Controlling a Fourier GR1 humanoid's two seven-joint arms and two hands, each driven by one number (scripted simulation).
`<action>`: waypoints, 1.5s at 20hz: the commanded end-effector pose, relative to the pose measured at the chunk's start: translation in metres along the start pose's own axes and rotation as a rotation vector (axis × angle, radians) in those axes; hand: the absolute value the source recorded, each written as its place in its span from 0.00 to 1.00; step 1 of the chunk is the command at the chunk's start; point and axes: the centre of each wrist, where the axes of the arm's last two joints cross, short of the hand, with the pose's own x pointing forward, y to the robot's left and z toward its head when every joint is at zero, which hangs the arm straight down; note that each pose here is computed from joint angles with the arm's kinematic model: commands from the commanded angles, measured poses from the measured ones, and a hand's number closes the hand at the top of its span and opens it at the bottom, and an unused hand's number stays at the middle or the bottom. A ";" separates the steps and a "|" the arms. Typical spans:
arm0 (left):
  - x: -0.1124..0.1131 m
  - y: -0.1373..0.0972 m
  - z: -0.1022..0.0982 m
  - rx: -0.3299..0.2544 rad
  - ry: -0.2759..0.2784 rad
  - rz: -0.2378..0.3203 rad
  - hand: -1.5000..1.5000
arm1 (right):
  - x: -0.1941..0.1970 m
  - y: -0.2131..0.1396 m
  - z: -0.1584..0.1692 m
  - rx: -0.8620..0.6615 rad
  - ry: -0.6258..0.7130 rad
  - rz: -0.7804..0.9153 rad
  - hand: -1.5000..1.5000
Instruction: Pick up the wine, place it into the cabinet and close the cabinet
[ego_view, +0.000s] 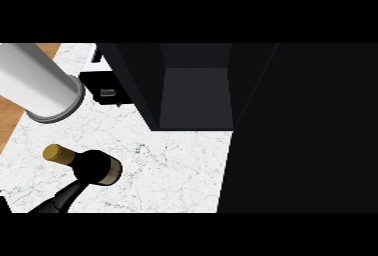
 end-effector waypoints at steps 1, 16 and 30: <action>-0.012 0.018 0.005 0.011 0.041 -0.019 0.00 | 0.017 -0.003 0.034 0.041 -0.010 -0.019 0.00; -0.094 0.030 0.018 0.057 0.088 -0.038 0.00 | 0.021 0.001 0.038 0.044 -0.040 -0.040 0.00; -0.173 0.084 0.037 0.081 0.152 -0.009 0.00 | 0.026 -0.001 0.017 0.044 -0.043 -0.033 0.00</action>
